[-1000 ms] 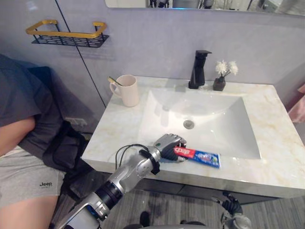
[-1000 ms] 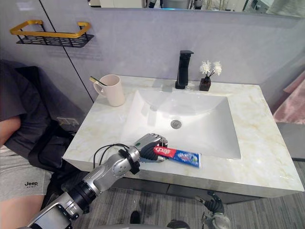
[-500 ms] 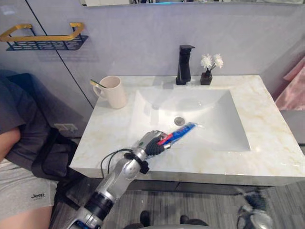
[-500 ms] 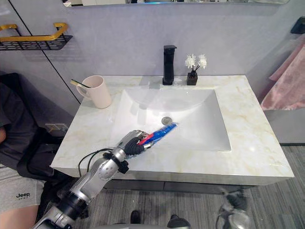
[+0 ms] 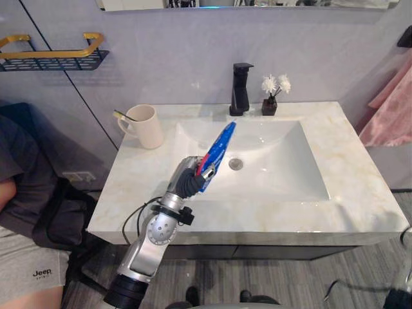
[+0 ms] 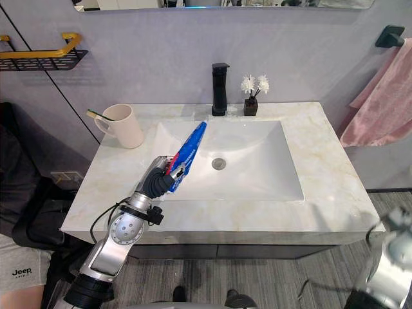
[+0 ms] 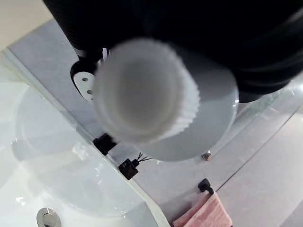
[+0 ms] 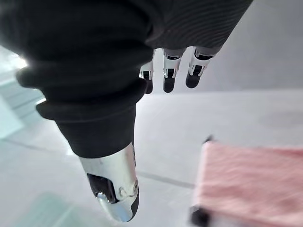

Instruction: Organize washtable

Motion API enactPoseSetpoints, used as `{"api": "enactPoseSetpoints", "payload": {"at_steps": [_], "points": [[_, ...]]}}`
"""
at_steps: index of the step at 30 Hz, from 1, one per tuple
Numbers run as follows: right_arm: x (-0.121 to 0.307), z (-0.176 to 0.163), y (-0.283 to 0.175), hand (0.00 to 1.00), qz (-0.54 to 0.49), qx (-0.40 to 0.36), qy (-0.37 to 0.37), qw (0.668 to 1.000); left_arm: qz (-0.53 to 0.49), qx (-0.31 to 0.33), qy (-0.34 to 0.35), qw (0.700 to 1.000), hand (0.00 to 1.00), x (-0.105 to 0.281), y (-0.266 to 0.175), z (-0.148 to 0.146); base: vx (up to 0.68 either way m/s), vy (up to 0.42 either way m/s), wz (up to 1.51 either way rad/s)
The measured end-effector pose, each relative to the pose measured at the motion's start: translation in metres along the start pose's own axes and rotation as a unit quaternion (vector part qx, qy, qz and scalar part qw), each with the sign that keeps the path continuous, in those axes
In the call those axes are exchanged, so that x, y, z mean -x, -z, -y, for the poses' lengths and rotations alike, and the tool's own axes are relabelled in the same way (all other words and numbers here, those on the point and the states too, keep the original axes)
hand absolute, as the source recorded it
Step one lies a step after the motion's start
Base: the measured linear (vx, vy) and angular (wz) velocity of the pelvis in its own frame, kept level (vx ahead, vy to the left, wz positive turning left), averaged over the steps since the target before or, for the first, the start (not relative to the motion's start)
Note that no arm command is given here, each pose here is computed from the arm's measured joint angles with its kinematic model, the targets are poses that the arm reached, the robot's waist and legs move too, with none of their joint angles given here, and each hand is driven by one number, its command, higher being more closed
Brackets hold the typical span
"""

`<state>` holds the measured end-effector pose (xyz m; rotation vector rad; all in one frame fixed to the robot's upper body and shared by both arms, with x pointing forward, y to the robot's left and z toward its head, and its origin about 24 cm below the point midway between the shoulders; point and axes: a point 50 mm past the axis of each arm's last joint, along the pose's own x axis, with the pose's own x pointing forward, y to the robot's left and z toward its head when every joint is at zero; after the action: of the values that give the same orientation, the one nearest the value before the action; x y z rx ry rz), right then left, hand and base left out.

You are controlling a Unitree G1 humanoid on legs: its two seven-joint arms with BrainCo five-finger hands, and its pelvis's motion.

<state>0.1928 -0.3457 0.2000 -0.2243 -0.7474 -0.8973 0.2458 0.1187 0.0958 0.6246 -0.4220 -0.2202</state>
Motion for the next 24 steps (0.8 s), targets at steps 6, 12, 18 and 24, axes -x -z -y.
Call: {"api": "enactPoseSetpoints", "payload": {"at_steps": [6,12,18,24], "points": [[-0.002,-0.109,-0.072,0.0,0.13,-0.242,-0.232,0.933,0.038,0.018,-0.023,0.999,1.0,-0.003,-0.015,-0.012,-0.01,-0.013,0.06],[0.052,-0.194,-0.079,0.0,0.041,-0.347,-0.38,0.856,0.088,0.021,-0.017,0.996,1.0,-0.017,-0.033,-0.007,-0.02,0.002,0.13],[0.112,-0.238,-0.075,0.0,-0.074,-0.393,-0.469,0.788,0.113,0.019,-0.011,0.993,1.0,-0.022,-0.044,0.001,-0.03,-0.004,0.13],[0.131,-0.251,-0.066,0.0,-0.131,-0.403,-0.475,0.771,0.093,0.013,-0.025,0.995,1.0,-0.023,-0.037,0.003,-0.05,0.007,0.04]]}}
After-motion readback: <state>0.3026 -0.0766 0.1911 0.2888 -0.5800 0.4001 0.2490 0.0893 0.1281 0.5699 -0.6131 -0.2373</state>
